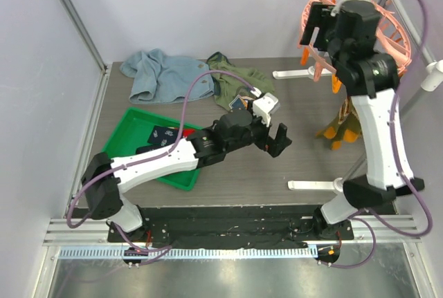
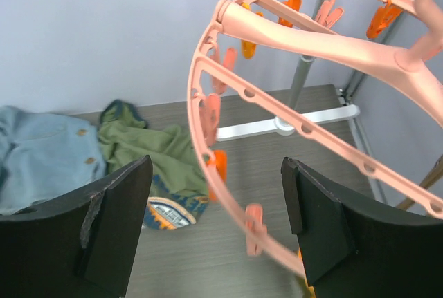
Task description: Remove the socks clipped to the hanger
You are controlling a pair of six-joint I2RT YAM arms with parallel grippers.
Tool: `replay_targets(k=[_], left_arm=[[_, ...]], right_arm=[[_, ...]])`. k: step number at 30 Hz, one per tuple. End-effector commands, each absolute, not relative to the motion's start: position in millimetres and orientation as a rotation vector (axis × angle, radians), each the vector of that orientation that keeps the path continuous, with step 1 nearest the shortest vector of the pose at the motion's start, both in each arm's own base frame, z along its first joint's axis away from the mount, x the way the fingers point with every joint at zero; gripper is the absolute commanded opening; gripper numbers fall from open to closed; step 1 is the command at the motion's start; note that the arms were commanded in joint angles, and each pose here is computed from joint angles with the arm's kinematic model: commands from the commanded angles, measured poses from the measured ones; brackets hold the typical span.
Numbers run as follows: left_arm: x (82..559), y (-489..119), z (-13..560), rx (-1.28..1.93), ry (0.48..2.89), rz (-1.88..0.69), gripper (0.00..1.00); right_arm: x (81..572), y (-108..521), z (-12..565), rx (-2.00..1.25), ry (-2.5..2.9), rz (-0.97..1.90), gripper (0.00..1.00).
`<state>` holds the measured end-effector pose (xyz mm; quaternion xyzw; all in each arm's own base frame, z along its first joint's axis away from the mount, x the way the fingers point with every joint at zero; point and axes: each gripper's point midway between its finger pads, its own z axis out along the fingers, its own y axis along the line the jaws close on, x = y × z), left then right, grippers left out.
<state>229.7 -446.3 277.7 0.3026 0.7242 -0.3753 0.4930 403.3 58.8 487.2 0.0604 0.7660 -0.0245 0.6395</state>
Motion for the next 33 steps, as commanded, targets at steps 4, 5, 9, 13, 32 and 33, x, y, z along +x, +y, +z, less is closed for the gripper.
replay_targets(k=[4,5,9,13,32,33], left_arm=[[264.6,-508.7,325.0,0.707,1.439,-0.946,1.00],[266.0,-517.6,320.8,0.720,1.431,-0.958,1.00],[270.9,-553.5,315.6,0.726,1.387,-1.036,1.00],[282.2,-587.8,306.8,0.719,1.371,-1.051,1.00],[318.5,-679.9,261.7,0.457,1.166,-1.207,1.00],[317.8,-674.9,240.0,0.484,1.212,-1.182,1.00]], right_arm=[[324.1,60.0,528.9,0.166,1.635,0.182,0.83],[318.0,59.6,530.7,0.166,1.629,0.192,0.82],[295.8,60.6,534.3,0.159,1.619,0.247,0.81],[287.0,70.7,526.7,0.134,1.626,0.321,0.80],[297.8,50.0,495.3,0.191,1.658,0.175,0.79],[303.3,38.2,489.3,0.221,1.675,0.090,0.79]])
